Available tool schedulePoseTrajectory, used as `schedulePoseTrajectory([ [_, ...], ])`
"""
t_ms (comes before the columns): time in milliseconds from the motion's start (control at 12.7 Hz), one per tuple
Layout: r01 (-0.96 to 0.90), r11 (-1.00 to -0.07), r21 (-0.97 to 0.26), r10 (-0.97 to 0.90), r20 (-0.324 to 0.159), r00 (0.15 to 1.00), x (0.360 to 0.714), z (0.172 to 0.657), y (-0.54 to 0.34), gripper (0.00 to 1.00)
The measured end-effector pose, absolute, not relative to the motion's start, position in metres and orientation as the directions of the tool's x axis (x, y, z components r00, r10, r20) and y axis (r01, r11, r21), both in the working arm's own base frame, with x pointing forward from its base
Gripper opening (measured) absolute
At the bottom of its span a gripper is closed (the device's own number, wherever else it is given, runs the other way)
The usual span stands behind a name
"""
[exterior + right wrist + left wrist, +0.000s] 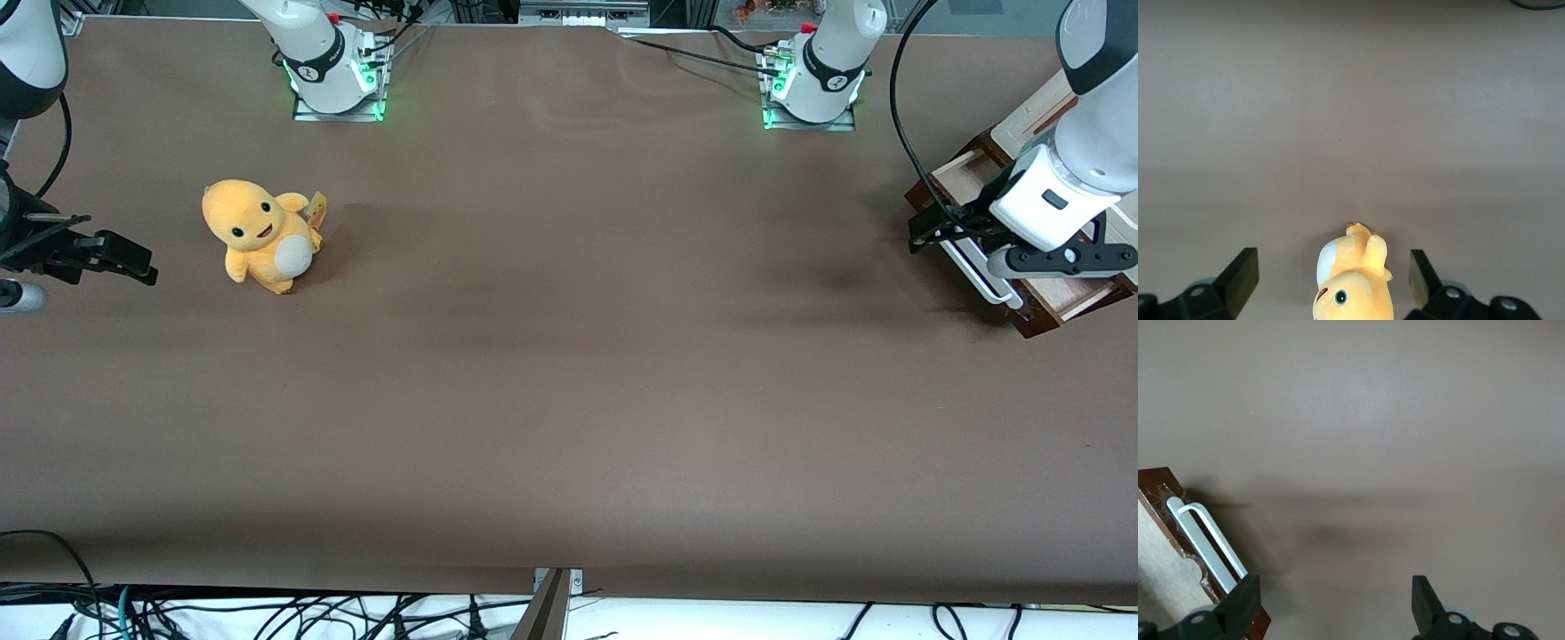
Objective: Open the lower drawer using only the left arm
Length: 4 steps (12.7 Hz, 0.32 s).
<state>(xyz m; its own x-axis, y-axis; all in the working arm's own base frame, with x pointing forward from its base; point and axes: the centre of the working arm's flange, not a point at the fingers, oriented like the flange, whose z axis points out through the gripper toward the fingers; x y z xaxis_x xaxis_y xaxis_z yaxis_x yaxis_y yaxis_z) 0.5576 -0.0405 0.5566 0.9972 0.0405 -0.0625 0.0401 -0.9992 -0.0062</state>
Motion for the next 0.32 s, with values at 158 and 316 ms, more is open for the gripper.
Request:
schedulePoseTrajectory([
  [158,0.038,-0.999,-0.007,0.038,-0.062,0.997,0.554,0.5571,-0.0411,1.0],
  [316,0.034,-0.999,-0.007,0.035,-0.062,0.997,0.5533,0.5568,-0.0424,1.0],
])
